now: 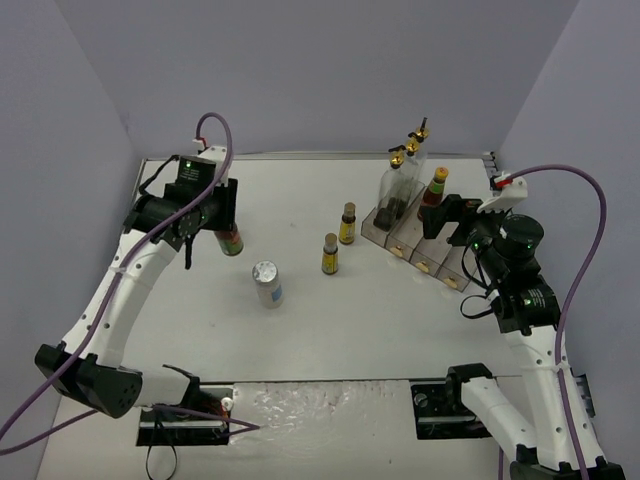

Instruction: Organize the condiment bottles

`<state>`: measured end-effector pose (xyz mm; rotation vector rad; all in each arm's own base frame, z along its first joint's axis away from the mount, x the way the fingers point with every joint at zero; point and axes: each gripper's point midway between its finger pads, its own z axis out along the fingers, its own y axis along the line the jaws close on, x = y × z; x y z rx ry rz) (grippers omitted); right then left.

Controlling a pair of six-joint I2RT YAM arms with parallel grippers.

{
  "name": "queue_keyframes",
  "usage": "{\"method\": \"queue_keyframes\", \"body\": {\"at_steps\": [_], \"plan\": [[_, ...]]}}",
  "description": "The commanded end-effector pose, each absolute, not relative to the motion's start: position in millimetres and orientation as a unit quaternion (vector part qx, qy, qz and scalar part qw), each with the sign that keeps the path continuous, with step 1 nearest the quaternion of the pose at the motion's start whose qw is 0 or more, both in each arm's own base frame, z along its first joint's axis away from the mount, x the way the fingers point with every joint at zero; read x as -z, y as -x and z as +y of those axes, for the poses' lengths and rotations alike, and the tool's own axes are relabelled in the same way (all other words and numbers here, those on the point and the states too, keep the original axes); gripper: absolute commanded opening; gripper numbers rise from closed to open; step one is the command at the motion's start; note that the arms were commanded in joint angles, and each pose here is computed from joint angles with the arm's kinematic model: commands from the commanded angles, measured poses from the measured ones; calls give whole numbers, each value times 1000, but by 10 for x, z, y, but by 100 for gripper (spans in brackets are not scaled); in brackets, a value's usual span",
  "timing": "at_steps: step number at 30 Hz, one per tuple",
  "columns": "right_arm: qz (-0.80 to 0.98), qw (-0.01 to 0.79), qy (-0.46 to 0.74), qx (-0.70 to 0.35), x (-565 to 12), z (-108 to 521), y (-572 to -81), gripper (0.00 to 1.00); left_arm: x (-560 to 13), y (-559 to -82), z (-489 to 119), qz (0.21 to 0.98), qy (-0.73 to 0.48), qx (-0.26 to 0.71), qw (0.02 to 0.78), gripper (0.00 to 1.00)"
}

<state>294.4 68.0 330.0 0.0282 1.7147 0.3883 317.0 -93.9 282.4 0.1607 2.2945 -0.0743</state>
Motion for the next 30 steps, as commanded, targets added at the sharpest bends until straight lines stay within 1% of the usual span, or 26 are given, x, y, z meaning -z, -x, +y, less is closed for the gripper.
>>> {"method": "queue_keyframes", "body": {"at_steps": [1, 4, 13, 21, 30], "plan": [[726, 662, 20, -185, -3555, 776, -2911, 100, -3586, -3319, -1447, 851, -126, 76, 504, 0], [726, 663, 28, -184, -3570, 789, -2899, 100, -3601, -3266, -1674, 853, -147, 74, 495, 0], [727, 661, 35, -181, -3559, 790, -2864, 100, -3489, -3045, -2353, 857, -170, 116, 472, 0], [731, 656, 46, -182, -3498, 816, -2851, 100, -3179, -2855, -2749, 861, -177, 147, 454, 0], [739, 645, 66, -181, -3371, 866, -2863, 100, -2612, -2730, -3051, 870, -185, 150, 431, 0]]}}
